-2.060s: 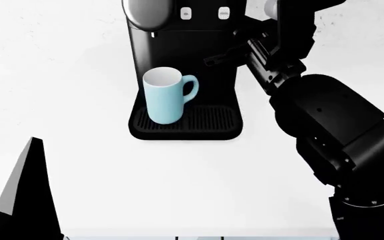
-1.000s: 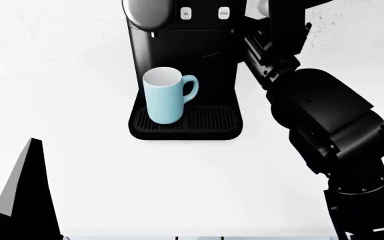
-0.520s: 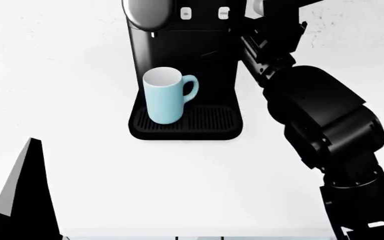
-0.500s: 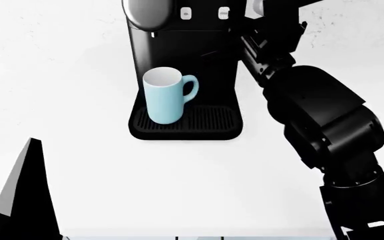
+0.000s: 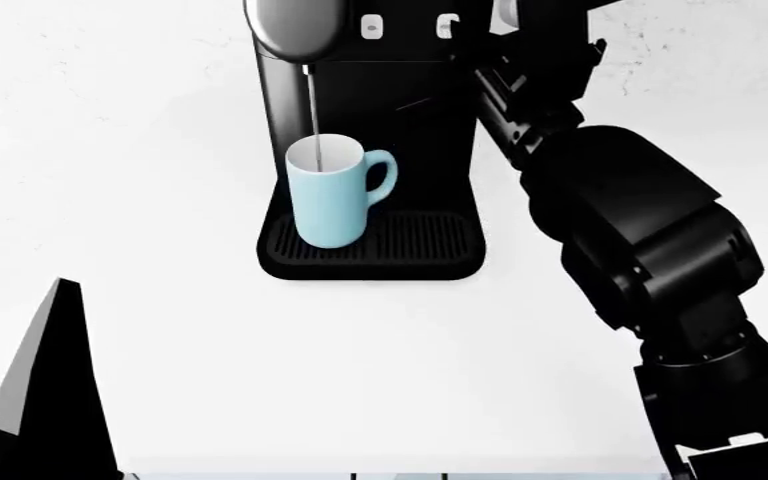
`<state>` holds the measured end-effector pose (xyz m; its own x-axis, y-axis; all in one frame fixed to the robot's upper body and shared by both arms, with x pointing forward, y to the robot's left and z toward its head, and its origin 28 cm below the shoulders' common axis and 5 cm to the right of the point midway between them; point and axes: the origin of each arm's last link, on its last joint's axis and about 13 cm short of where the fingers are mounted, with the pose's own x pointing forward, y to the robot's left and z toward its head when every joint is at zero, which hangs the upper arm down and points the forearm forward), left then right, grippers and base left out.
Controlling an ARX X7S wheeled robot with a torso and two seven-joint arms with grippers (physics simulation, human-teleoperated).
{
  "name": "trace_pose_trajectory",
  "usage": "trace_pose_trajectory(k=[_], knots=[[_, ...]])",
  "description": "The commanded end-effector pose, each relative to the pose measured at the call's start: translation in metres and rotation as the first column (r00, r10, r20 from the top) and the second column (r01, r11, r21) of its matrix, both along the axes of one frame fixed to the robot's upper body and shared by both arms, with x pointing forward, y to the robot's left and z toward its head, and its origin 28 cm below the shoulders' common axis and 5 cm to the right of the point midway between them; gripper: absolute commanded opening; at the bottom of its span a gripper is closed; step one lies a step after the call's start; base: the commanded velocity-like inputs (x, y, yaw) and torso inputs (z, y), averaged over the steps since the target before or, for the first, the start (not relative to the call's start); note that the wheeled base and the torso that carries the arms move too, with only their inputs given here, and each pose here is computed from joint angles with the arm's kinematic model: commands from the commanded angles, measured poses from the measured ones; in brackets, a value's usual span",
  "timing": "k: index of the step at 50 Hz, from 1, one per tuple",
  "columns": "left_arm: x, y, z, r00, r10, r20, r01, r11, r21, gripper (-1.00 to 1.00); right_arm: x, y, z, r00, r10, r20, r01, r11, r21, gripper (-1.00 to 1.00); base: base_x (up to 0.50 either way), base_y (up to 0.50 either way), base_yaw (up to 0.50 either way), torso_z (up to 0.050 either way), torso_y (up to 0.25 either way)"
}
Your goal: Pick the mug from the cabinet, place it under the coffee machine dispenser, and press the start button.
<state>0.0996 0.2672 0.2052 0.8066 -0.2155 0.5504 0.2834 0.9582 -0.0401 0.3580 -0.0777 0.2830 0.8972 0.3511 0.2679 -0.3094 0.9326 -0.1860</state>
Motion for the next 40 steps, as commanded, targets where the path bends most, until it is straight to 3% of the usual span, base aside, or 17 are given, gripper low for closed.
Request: trace_pose_trajectory(k=[1, 40], knots=[[0.0001, 0.0001, 0.0004, 1.000, 0.000, 0.001, 0.000, 1.000, 0.000, 1.00, 0.0033, 0.0007, -0.0007, 1.000, -0.001, -0.008, 0.001, 1.000, -0.007, -1.00, 0.00, 0.00, 0.00, 0.000, 0.000], [-0.0002, 0.0006, 0.0002, 1.000, 0.003, 0.003, -0.003, 1.000, 0.002, 1.00, 0.0057, -0.0016, -0.0051, 1.000, -0.018, -0.018, 0.018, 1.000, -0.023, -1.00, 0.00, 0.00, 0.00, 0.000, -0.002]])
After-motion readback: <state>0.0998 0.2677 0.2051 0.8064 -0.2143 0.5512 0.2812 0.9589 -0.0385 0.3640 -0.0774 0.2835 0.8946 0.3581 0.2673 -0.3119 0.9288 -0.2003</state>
